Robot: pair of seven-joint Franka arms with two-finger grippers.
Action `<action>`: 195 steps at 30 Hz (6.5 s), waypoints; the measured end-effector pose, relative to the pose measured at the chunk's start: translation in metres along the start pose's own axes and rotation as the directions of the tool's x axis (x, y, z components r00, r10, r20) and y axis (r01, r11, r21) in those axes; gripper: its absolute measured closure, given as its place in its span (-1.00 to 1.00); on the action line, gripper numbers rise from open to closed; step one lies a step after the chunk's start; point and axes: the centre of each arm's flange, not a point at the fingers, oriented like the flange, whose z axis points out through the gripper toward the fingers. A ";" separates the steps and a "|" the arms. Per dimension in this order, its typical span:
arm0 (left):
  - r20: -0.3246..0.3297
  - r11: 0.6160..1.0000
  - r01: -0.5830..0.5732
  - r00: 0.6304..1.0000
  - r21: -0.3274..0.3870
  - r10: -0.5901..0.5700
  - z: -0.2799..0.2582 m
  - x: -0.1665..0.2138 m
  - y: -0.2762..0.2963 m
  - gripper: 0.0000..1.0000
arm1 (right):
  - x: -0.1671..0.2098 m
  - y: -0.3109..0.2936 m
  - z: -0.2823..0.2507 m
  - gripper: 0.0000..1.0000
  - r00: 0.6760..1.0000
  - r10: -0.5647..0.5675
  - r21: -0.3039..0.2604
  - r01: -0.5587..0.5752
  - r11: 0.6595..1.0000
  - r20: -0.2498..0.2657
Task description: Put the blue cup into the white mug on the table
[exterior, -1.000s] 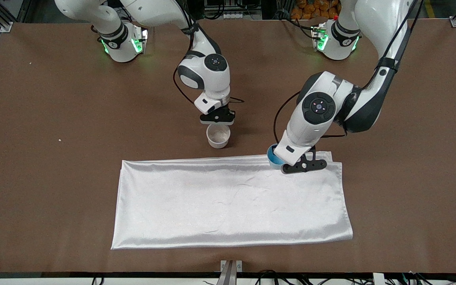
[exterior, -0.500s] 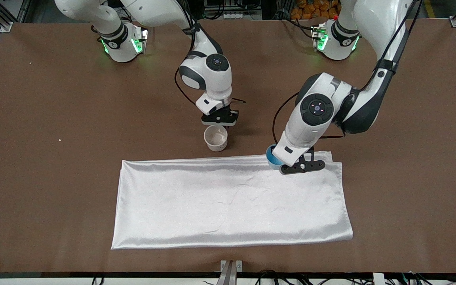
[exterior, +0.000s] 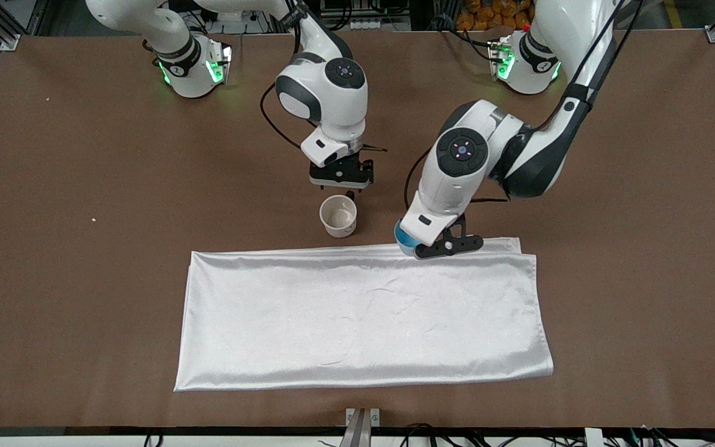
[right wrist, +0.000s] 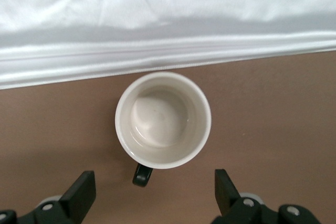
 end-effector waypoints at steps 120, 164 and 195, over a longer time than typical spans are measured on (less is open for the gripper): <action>-0.073 0.999 -0.043 0.996 0.024 0.044 -0.215 0.041 -0.180 -1.00 | 0.164 0.470 -0.043 -1.00 0.936 -0.319 0.172 0.293 0.941 0.151; 0.016 0.988 -0.144 0.990 0.052 0.144 -0.243 0.070 -0.360 -1.00 | 0.208 0.501 -0.235 -1.00 0.954 -0.251 0.138 0.230 0.963 0.165; 0.015 0.991 -0.134 0.991 0.016 0.133 -0.222 0.055 -0.360 -1.00 | 0.209 0.508 -0.243 -1.00 0.972 -0.169 0.125 0.150 0.981 0.165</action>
